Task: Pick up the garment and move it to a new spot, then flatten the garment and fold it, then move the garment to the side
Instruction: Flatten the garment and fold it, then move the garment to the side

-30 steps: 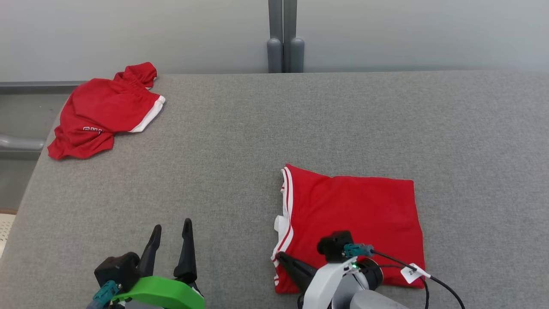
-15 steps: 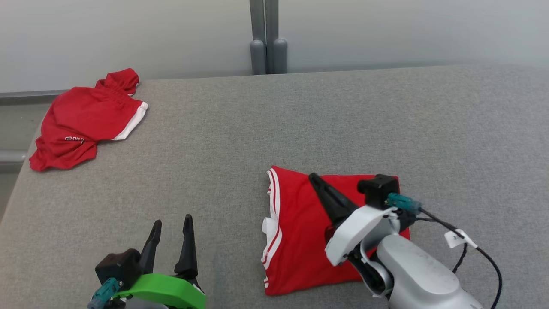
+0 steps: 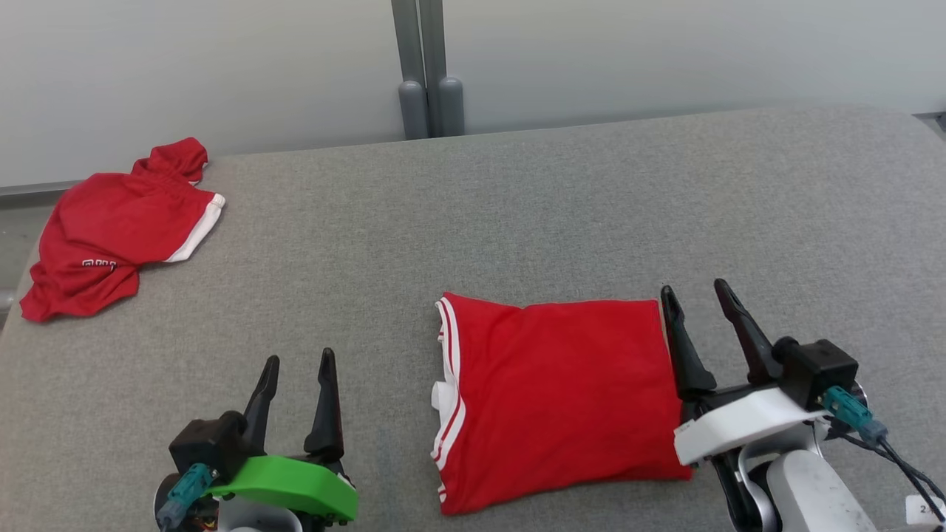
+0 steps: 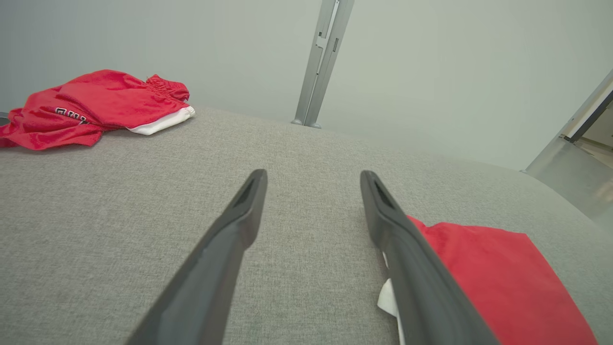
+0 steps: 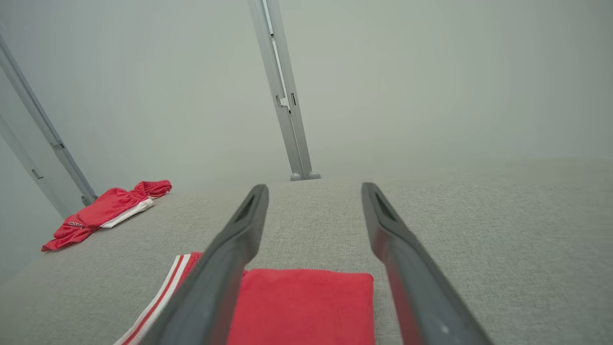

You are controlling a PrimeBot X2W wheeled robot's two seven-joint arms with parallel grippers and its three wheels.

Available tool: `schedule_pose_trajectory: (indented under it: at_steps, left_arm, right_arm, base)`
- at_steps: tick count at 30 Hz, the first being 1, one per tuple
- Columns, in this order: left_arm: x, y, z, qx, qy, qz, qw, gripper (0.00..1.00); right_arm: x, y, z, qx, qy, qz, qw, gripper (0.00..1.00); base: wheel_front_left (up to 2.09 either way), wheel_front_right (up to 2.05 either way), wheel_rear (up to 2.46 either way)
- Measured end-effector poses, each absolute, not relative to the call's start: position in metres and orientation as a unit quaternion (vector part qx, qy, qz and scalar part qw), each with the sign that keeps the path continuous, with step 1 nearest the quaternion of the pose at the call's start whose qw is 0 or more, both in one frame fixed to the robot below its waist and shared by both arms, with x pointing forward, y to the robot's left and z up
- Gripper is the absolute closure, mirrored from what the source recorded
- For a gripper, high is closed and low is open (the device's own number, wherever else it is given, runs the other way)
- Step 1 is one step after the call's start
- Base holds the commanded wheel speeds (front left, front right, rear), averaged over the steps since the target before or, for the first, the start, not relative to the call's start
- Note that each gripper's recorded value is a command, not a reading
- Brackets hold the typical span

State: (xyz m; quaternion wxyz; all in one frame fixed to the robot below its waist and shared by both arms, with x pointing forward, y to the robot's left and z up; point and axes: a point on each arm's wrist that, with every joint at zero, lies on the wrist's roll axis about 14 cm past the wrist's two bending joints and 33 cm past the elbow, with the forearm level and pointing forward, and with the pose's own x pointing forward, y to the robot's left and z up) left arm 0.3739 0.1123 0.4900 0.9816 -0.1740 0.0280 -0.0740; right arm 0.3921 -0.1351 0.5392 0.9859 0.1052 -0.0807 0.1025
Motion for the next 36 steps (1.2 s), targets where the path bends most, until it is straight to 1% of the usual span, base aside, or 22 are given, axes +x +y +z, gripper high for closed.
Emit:
schedule_pose_trajectory:
  at_steps: [5, 10, 30, 32, 36]
  left_arm:
    - [0.373, 0.115, 0.497, -0.168, 0.010, -0.069, 0.983, 0.00]
    - [0.364, 0.124, 0.492, -0.166, 0.011, -0.050, 0.985, 0.00]
    - [0.357, 0.130, 0.491, -0.162, -0.001, -0.039, 0.986, 0.00]
    - [0.357, 0.130, 0.491, -0.162, -0.001, -0.040, 0.986, 0.00]
    - [0.356, 0.131, 0.490, -0.162, 0.000, -0.038, 0.986, 0.00]
  right_arm:
    - [0.378, -0.152, 0.538, 0.094, -0.086, 0.074, 0.989, 0.00]
    - [0.369, -0.160, 0.538, 0.089, -0.089, 0.060, 0.990, 0.00]
    - [0.367, -0.155, 0.534, 0.081, -0.082, 0.066, 0.991, 0.00]
    - [0.367, -0.159, 0.529, 0.081, -0.075, 0.060, 0.992, 0.00]
    - [0.370, -0.173, 0.505, 0.075, -0.014, 0.039, 0.996, 0.00]
  base:
    - [0.00, 0.00, 0.00]
    - [0.00, 0.00, 0.00]
    - [0.00, 0.00, 0.00]
    - [0.00, 0.00, 0.00]
    - [0.00, 0.00, 0.00]
